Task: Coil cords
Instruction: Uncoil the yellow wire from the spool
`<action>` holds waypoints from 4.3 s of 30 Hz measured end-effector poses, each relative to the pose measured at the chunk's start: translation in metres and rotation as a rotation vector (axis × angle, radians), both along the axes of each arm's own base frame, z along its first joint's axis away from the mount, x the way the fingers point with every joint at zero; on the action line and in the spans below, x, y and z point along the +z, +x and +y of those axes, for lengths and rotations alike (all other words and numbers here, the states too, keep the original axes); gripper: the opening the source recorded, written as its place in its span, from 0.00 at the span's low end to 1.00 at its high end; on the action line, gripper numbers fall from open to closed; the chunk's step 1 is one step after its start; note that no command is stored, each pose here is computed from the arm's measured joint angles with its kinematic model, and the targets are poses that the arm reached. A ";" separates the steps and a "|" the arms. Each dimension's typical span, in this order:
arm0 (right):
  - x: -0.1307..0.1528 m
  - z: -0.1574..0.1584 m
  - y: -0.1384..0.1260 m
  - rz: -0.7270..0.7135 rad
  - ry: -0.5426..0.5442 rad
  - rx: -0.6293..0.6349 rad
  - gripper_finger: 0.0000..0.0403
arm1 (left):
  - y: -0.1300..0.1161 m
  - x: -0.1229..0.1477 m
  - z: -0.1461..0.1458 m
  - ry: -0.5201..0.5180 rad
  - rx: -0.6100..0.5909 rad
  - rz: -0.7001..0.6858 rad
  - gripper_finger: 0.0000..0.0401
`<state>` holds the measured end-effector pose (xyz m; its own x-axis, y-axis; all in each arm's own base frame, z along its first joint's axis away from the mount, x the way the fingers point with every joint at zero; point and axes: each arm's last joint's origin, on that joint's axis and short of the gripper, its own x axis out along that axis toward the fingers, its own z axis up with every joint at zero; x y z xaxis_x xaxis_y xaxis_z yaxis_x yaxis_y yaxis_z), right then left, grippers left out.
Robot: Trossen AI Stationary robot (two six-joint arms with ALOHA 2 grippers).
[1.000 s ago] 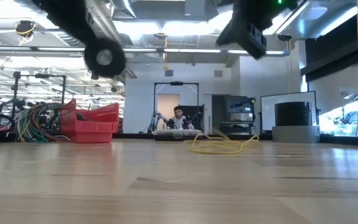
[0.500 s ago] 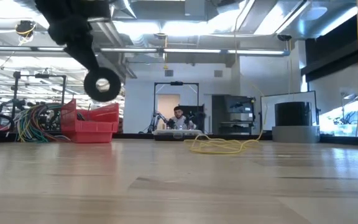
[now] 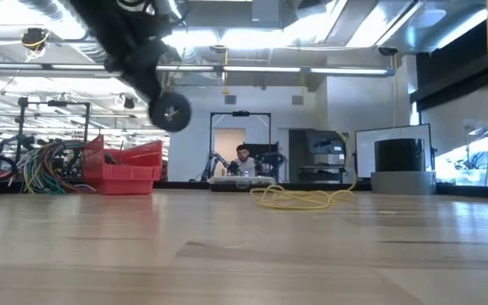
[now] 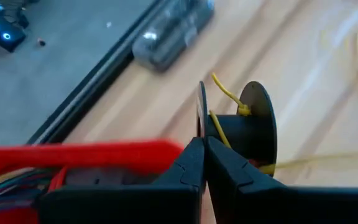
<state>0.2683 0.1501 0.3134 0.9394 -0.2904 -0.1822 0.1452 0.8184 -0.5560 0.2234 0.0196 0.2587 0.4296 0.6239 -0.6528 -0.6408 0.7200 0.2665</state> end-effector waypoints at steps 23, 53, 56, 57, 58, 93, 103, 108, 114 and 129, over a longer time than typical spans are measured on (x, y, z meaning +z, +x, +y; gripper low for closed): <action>-0.066 -0.051 0.013 0.434 -0.090 -0.291 0.02 | -0.014 0.044 -0.022 0.028 -0.364 -0.224 0.01; 0.011 0.008 -0.017 -0.056 0.032 -0.055 0.02 | 0.022 -0.041 0.033 0.048 0.129 0.207 0.01; 0.009 0.012 -0.016 -0.020 0.069 0.097 0.02 | 0.025 -0.025 0.043 0.090 0.130 0.078 0.01; 0.007 0.013 -0.015 -0.008 0.084 0.126 0.02 | 0.026 -0.019 0.045 0.104 0.121 0.042 0.01; 0.006 0.013 -0.015 0.008 0.091 0.146 0.02 | 0.025 -0.012 0.047 0.116 0.110 0.002 0.01; -0.064 -0.077 0.029 0.231 0.279 -0.269 0.45 | 0.010 0.056 0.007 0.105 -0.420 -0.374 0.01; -0.102 -0.100 0.071 -0.033 0.380 -0.007 0.45 | 0.016 0.067 -0.015 0.100 -0.604 -0.504 0.01; -0.118 -0.099 0.083 -0.055 0.340 0.013 0.44 | 0.018 0.068 -0.025 0.105 -0.649 -0.519 0.01; -0.116 -0.098 0.081 -0.043 0.291 0.035 0.27 | 0.019 0.067 -0.030 0.103 -0.676 -0.515 0.01; -0.115 -0.099 0.079 0.021 0.236 0.024 0.01 | 0.018 0.079 -0.030 0.151 -0.676 -0.624 0.01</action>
